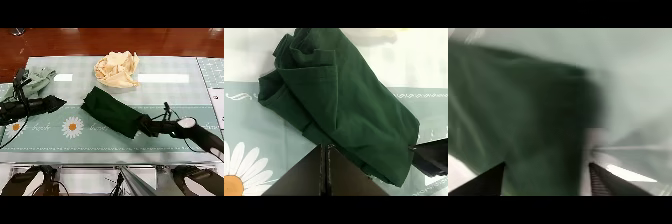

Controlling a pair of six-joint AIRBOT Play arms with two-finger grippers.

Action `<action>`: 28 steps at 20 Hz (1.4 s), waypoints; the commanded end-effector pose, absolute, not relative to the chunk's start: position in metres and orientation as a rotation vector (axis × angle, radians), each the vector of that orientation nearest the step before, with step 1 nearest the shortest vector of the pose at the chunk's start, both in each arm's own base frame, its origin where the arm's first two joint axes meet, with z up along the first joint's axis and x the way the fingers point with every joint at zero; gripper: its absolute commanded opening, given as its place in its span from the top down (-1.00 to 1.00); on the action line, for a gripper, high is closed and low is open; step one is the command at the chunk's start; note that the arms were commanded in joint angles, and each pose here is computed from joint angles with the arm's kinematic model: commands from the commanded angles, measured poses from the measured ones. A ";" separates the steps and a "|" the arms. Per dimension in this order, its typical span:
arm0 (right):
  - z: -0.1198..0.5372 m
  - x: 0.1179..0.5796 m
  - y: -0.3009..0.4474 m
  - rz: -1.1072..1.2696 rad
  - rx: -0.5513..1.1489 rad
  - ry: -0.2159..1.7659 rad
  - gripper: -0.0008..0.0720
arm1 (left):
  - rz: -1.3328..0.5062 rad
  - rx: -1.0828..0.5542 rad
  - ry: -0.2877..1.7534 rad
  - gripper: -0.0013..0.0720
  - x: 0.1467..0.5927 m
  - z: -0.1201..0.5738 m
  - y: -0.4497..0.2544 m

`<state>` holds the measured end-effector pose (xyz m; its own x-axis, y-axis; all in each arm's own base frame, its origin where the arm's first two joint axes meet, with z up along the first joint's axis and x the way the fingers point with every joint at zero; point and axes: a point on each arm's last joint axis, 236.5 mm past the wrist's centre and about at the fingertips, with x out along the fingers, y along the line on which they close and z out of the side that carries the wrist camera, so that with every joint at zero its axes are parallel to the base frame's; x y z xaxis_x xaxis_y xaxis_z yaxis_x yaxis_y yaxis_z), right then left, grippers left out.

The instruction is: Fold the shirts.

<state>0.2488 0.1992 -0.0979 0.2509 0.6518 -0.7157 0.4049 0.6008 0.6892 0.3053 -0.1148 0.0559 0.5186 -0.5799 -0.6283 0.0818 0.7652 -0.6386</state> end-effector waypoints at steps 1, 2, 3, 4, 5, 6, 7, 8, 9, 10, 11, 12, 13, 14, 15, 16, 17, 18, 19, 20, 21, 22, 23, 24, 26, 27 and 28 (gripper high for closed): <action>-0.105 0.254 0.231 0.336 0.912 1.436 0.01 | -0.428 -0.598 0.950 0.92 0.306 0.057 -0.116; -0.096 0.261 0.242 0.410 0.868 1.410 0.76 | -0.429 -0.600 0.950 0.92 0.306 0.057 -0.116; -0.083 0.272 0.252 0.484 0.814 1.365 0.92 | -0.429 -0.600 0.950 0.92 0.306 0.057 -0.116; -0.064 0.284 0.260 0.552 0.770 1.329 0.92 | -0.429 -0.599 0.950 0.92 0.306 0.057 -0.116; -0.045 0.297 0.263 0.606 0.711 1.296 0.92 | -0.429 -0.599 0.950 0.92 0.306 0.057 -0.116; -0.023 0.312 0.262 0.644 0.643 1.271 0.92 | -0.429 -0.599 0.950 0.92 0.306 0.057 -0.116; -0.002 0.326 0.256 0.654 0.575 1.251 0.92 | -0.430 -0.599 0.951 0.92 0.305 0.057 -0.116; 0.020 0.342 0.246 0.640 0.499 1.221 0.92 | -0.430 -0.599 0.951 0.92 0.305 0.057 -0.116; 0.048 0.359 0.231 0.609 0.420 1.174 0.92 | -0.430 -0.599 0.951 0.92 0.305 0.057 -0.116; 0.077 0.374 0.215 0.576 0.363 1.120 0.92 | -0.430 -0.599 0.951 0.92 0.305 0.057 -0.116; 0.110 0.387 0.197 0.545 0.319 1.065 0.92 | -0.430 -0.599 0.951 0.92 0.305 0.057 -0.116; 0.141 0.396 0.176 0.509 0.290 1.020 0.92 | -0.430 -0.598 0.951 0.92 0.305 0.057 -0.116; 0.166 0.400 0.157 0.478 0.267 0.988 0.92 | -0.430 -0.598 0.951 0.92 0.305 0.057 -0.116; 0.189 0.403 0.134 0.434 0.250 0.961 0.92 | -0.430 -0.598 0.951 0.92 0.305 0.057 -0.116; 0.206 0.405 0.112 0.387 0.243 0.944 0.92 | -0.430 -0.598 0.951 0.92 0.305 0.057 -0.116; 0.220 0.405 0.088 0.336 0.244 0.928 0.92 | -0.430 -0.598 0.951 0.92 0.305 0.057 -0.116; 0.231 0.404 0.066 0.290 0.258 0.916 0.92 | -0.430 -0.598 0.951 0.92 0.305 0.057 -0.116; 0.238 0.401 0.044 0.246 0.274 0.912 0.92 | -0.430 -0.598 0.951 0.92 0.305 0.057 -0.116; 0.244 0.398 0.023 0.199 0.296 0.906 0.92 | -0.430 -0.598 0.951 0.92 0.305 0.057 -0.116; 0.248 0.394 -0.001 0.142 0.323 0.899 0.92 | -0.430 -0.598 0.951 0.92 0.305 0.057 -0.116; 0.250 0.388 -0.027 0.078 0.357 0.891 0.92 | -0.430 -0.599 0.951 0.92 0.305 0.057 -0.116; 0.251 0.380 -0.050 0.014 0.396 0.888 0.92 | -0.430 -0.598 0.951 0.92 0.305 0.057 -0.116; 0.251 0.370 -0.073 -0.050 0.435 0.886 0.92 | -0.430 -0.598 0.951 0.92 0.305 0.057 -0.116; 0.251 0.359 -0.097 -0.119 0.480 0.887 0.92 | -0.430 -0.598 0.951 0.92 0.305 0.057 -0.116; 0.249 0.333 -0.135 -0.244 0.571 0.888 0.92 | -0.430 -0.598 0.951 0.92 0.305 0.057 -0.116; 0.248 0.318 -0.151 -0.300 0.615 0.893 0.92 | -0.430 -0.597 0.951 0.92 0.305 0.057 -0.116; 0.247 0.306 -0.162 -0.342 0.653 0.895 0.92 | -0.431 -0.597 0.950 0.92 0.305 0.057 -0.116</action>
<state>0.3467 -0.1216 0.2496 0.6320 0.0562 -0.7729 0.3703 0.8543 0.3648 0.3051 -0.1161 0.0571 0.5181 -0.5857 -0.6233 0.0823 0.7595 -0.6453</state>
